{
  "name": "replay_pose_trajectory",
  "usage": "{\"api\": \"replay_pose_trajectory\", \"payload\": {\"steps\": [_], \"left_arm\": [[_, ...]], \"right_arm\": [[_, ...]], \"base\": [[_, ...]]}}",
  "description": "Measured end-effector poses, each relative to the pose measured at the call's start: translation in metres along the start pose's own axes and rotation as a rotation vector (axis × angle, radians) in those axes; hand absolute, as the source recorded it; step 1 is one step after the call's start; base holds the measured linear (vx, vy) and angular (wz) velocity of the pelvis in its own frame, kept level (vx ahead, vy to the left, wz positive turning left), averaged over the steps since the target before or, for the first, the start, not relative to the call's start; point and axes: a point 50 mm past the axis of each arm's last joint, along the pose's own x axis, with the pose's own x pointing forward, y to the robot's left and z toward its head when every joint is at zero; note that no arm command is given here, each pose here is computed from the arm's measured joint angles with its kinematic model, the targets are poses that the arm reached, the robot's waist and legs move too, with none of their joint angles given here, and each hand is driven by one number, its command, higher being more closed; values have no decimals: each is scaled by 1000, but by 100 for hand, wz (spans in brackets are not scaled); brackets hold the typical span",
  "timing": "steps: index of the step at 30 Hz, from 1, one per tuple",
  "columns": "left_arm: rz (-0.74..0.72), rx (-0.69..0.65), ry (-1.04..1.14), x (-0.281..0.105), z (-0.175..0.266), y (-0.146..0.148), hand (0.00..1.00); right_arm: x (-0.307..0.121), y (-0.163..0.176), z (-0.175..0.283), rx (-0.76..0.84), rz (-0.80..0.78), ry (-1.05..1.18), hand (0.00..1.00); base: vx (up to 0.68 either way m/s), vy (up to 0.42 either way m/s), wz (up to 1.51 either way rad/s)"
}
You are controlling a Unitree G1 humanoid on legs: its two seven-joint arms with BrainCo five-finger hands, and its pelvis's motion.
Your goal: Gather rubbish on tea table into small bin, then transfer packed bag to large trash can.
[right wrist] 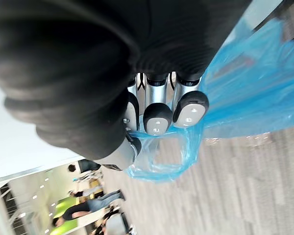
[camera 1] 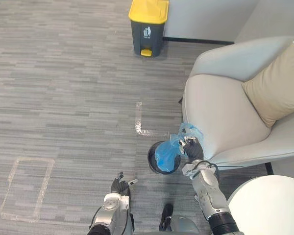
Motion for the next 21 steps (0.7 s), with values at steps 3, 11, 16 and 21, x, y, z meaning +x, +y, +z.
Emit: {"api": "replay_pose_trajectory", "payload": {"steps": [3, 11, 16, 21], "left_arm": [[-40, 34, -91, -4, 18, -5, 0], [-116, 127, -321, -15, 62, -14, 0], [-113, 242, -422, -21, 80, -6, 0], [-146, 340, -500, -21, 94, -12, 0]], "right_arm": [[0, -2, 2, -3, 15, -3, 100], [1, 4, 31, -62, 159, -88, 100], [2, 10, 37, -21, 240, -94, 100], [6, 24, 53, 15, 337, -148, 100]], "base": [[-61, 39, -11], [-58, 27, -12], [22, 5, -6], [36, -2, -7]]}}
